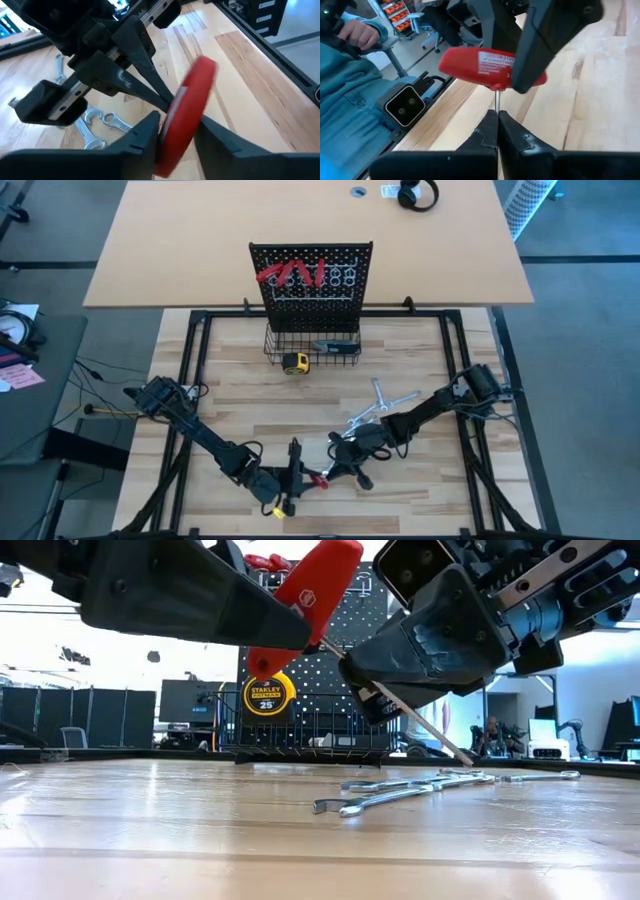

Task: Hang tools onto peg board
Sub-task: Hang the red T-handle Allen wrench into the pegboard

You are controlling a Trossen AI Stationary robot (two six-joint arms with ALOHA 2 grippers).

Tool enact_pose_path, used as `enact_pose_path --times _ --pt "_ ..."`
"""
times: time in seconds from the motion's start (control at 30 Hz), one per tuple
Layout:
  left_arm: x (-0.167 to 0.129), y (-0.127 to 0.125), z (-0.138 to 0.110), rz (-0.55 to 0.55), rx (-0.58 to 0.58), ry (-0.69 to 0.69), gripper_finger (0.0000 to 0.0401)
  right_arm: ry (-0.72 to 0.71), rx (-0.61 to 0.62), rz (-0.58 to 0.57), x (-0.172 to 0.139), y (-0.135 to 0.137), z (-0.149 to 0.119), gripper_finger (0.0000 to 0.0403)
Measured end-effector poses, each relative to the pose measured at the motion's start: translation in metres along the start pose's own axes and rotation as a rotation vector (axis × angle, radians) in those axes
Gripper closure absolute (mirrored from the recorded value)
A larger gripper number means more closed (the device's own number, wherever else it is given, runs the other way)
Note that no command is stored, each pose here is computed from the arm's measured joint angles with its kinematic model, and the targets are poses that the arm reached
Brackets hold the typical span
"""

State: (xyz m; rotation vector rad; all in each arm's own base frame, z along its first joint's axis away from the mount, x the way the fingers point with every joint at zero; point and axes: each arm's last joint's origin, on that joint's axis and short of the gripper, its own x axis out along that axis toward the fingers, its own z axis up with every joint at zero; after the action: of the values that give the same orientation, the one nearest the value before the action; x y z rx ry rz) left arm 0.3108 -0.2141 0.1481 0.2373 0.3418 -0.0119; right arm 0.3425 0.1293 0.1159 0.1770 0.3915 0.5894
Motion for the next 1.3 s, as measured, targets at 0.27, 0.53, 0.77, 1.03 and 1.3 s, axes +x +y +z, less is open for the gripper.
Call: enact_pose_path --times 0.27,0.53,0.77,1.03,1.3 --pt "0.0 0.001 -0.003 0.01 -0.06 0.027 0.0361 0.034 0.004 -0.088 -0.007 -0.007 0.005 0.0338" --pt "0.0 0.001 -0.006 0.019 -0.07 0.053 0.0361 0.051 -0.113 -0.22 -0.028 0.018 0.036 0.0225" --pt "0.0 0.001 -0.007 0.036 -0.079 0.061 0.0355 0.039 -0.306 -0.41 -0.017 0.065 0.05 0.0221" --pt "0.0 0.002 -0.007 0.039 -0.083 0.061 0.0352 0.042 -0.224 -0.441 -0.017 0.058 0.054 0.0206" --pt "0.003 0.006 -0.007 0.054 -0.102 0.064 0.035 0.055 -0.22 -0.42 -0.015 0.057 0.052 0.0137"
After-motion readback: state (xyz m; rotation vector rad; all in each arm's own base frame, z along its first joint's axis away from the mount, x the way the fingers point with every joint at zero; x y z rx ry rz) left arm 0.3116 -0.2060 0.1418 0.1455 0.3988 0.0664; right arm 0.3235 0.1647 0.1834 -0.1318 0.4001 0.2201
